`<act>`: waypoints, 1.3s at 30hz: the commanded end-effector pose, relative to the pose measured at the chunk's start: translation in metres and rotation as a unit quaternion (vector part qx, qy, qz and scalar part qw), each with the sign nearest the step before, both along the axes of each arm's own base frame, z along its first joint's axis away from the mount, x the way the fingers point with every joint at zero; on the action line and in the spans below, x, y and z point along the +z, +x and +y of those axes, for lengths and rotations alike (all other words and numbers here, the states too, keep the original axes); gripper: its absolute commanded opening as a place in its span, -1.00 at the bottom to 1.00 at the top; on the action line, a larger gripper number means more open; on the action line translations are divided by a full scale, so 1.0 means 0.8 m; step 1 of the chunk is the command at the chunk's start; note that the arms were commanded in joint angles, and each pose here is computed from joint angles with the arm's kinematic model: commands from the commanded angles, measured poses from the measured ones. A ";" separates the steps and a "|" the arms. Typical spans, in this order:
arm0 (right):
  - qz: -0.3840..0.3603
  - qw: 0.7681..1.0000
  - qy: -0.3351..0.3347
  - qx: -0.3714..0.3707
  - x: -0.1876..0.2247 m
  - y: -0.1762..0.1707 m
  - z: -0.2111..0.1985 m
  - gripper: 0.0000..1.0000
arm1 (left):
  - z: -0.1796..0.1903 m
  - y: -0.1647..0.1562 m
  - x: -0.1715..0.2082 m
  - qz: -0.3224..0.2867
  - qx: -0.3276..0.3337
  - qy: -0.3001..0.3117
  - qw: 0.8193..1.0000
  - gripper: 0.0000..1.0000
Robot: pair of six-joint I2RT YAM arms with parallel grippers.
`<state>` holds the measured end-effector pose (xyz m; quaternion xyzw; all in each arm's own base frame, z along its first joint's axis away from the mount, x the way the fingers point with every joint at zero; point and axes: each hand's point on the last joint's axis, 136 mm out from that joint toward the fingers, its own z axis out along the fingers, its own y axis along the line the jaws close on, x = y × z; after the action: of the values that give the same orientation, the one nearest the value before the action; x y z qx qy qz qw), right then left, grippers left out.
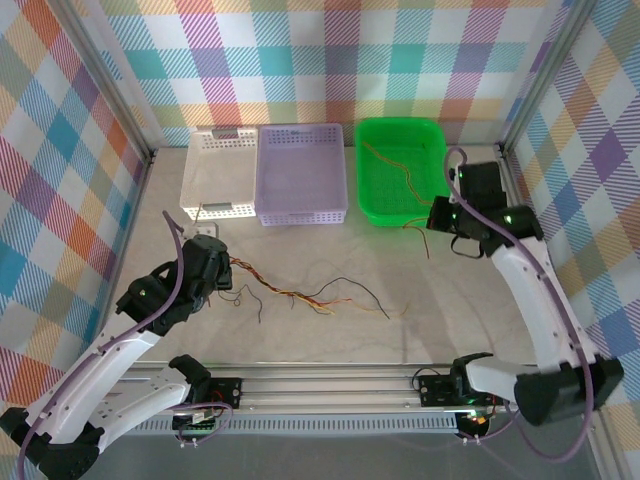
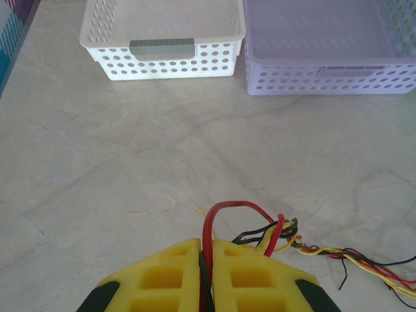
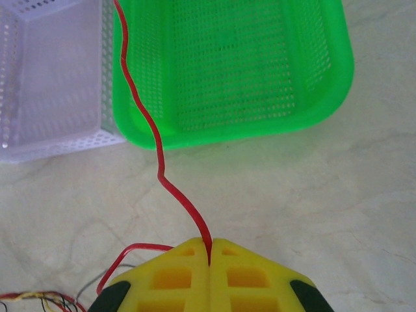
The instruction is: Untangle the cables
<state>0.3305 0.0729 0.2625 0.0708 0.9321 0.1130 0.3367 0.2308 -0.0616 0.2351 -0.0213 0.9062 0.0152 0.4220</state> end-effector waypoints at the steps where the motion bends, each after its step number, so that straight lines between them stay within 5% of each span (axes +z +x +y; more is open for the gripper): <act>1: -0.012 0.999 0.041 -0.007 0.013 0.039 0.006 -1.00 | -0.002 0.001 0.005 -0.014 -0.009 -0.006 1.000 -1.00; 17: 0.104 0.994 0.002 -0.036 -0.093 0.160 -0.012 -1.00 | -0.009 0.001 0.002 -0.011 -0.022 -0.004 1.000 -1.00; 39: 0.165 0.985 -0.031 -0.039 -0.172 0.235 -0.025 -1.00 | -0.015 0.004 -0.005 0.002 -0.032 0.002 0.999 -1.00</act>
<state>0.5183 0.0596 0.1346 0.1185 0.9689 0.0742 0.2042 0.2325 -0.0687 0.2319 -0.0071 0.9078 0.0063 0.4194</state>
